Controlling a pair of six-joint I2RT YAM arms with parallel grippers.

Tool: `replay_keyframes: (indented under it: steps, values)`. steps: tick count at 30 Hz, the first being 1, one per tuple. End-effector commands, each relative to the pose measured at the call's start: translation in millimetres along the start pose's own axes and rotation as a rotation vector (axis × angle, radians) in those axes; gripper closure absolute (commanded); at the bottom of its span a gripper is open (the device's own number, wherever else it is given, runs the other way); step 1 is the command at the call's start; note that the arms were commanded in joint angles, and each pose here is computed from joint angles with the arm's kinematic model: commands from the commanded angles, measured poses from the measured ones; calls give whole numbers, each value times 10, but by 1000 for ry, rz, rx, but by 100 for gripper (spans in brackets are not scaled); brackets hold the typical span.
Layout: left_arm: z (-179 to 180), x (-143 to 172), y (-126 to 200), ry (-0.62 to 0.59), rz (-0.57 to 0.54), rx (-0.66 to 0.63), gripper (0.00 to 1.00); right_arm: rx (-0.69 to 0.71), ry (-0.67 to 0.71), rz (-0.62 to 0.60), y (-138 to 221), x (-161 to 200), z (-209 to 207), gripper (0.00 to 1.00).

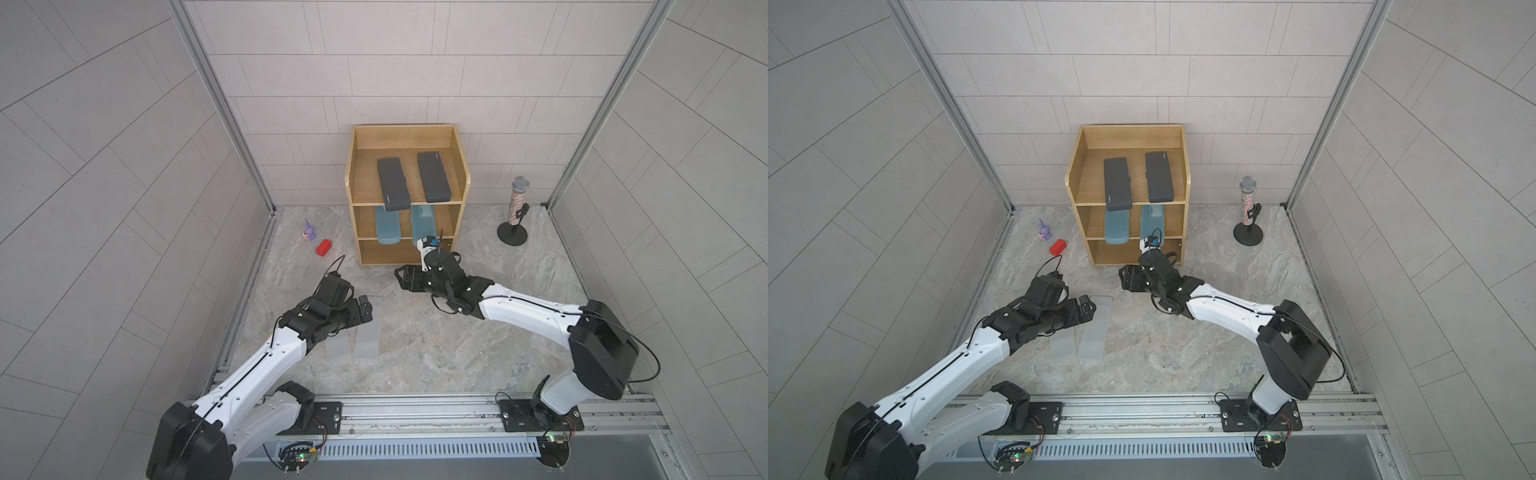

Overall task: Place the pencil cases on the shelf according to color
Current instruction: Place the pencil case on the shelf, then pick up the pencil case from the center of the board.

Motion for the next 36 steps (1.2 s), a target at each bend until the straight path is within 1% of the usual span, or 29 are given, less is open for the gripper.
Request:
replay_keyframes:
  steps: [1, 5, 7, 9, 17, 21, 24, 31, 36]
  values:
    - [36, 66, -65, 38, -37, -5, 0, 37, 34, -24, 240, 179, -13, 17]
    - [-25, 193, -189, -12, -19, -22, 0, 63, 42, -3, 500, 519, -133, 12]
    - [-42, 242, -248, -37, -16, -53, 0, 72, 39, -4, 617, 650, -204, 10]
    - [-30, 278, -309, -38, -11, -74, 0, 86, 42, 8, 723, 807, -295, 9]
    - [-15, 320, -456, -52, -14, -105, 0, 107, 16, 22, 1077, 1217, -558, 6]
    - [-37, 387, -569, -48, 11, -101, 0, 110, 21, 23, 1202, 1299, -636, 4]
    - [-130, 468, -621, -68, 41, -86, 0, 134, 27, 17, 1274, 1342, -701, 3]
    - [-415, 665, -766, -107, 86, -38, 0, 150, 27, 0, 1373, 1380, -786, 1]
    - [-682, 730, -746, -140, 88, 7, 0, 172, 35, 0, 1405, 1365, -803, 0]
Point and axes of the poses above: each gripper's point midway between its finger pads, its own y axis back along the fingers, its own z axis along the line the jaws close on, x = y × z, the point moved 9 cm from there along y, back along the fingers, and after that the axes turned 8 degrees about y, right-handed, at the moved point
